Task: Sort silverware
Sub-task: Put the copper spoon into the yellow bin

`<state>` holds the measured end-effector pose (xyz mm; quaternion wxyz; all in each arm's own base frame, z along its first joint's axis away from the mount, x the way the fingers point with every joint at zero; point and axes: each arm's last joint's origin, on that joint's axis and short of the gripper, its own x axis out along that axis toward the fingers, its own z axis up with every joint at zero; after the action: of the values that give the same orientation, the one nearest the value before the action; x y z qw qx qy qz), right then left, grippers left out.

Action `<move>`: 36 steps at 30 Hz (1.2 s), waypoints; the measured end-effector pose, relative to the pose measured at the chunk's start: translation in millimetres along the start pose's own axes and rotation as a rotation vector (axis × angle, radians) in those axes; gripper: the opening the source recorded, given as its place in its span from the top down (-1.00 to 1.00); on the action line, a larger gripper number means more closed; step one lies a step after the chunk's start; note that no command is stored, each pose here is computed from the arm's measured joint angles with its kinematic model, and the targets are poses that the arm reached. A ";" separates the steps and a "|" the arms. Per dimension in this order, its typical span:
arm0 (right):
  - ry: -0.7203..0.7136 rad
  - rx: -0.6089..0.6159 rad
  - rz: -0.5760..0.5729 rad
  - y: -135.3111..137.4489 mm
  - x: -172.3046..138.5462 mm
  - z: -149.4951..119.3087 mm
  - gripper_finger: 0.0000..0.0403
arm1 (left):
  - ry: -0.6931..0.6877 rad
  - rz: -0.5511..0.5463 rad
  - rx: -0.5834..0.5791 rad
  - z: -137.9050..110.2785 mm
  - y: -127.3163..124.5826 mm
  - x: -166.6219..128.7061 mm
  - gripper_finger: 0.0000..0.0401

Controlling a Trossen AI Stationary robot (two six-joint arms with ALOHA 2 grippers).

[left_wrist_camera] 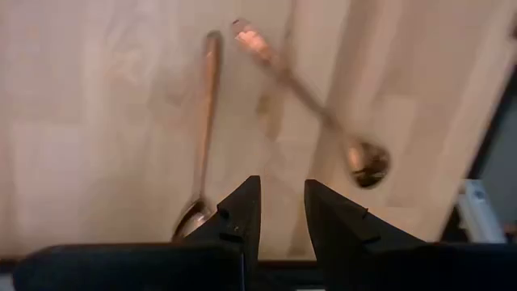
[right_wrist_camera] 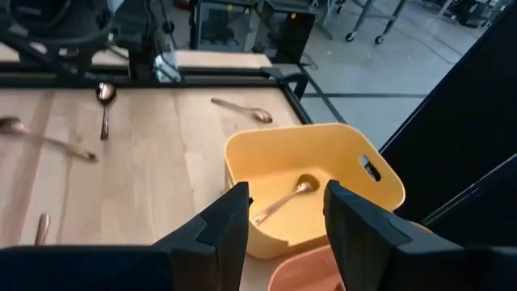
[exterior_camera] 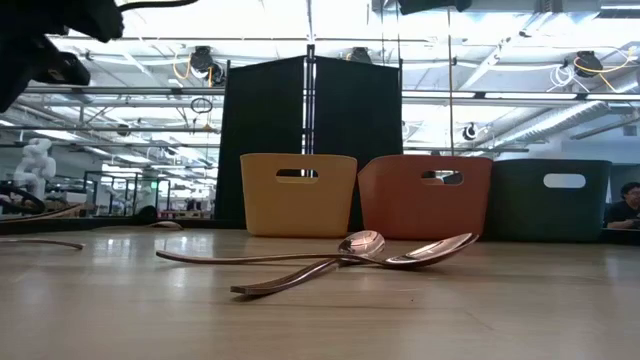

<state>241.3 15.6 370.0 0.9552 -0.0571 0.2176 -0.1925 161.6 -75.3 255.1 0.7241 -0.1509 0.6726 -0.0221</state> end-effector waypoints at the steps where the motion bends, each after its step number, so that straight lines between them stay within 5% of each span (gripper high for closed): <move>1: 0.009 -0.004 0.009 0.2 0.0 -1.0 0.26 | 0.003 0.015 0.004 -1.9 -1.0 0.4 0.53; 8: 0.054 -0.007 0.108 3.0 -0.3 -5.3 0.26 | -0.023 0.045 0.050 -5.4 -3.0 18.0 0.53; 14: 0.077 -0.011 0.124 3.4 -0.5 -7.6 0.26 | 0.105 0.092 -0.007 -20.9 15.0 50.4 0.53; 21: 0.077 -0.027 0.126 3.4 -0.5 -7.7 0.26 | 0.120 -0.008 -0.009 -23.6 19.6 71.8 0.53; 36: 0.081 0.013 0.174 4.9 -0.8 -7.6 0.26 | 0.049 0.173 -0.111 -29.2 33.2 84.2 0.16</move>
<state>239.0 20.2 362.5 0.9590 -0.0242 0.2591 -0.1124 135.1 -69.0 163.9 0.6971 -0.1316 0.7009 0.0742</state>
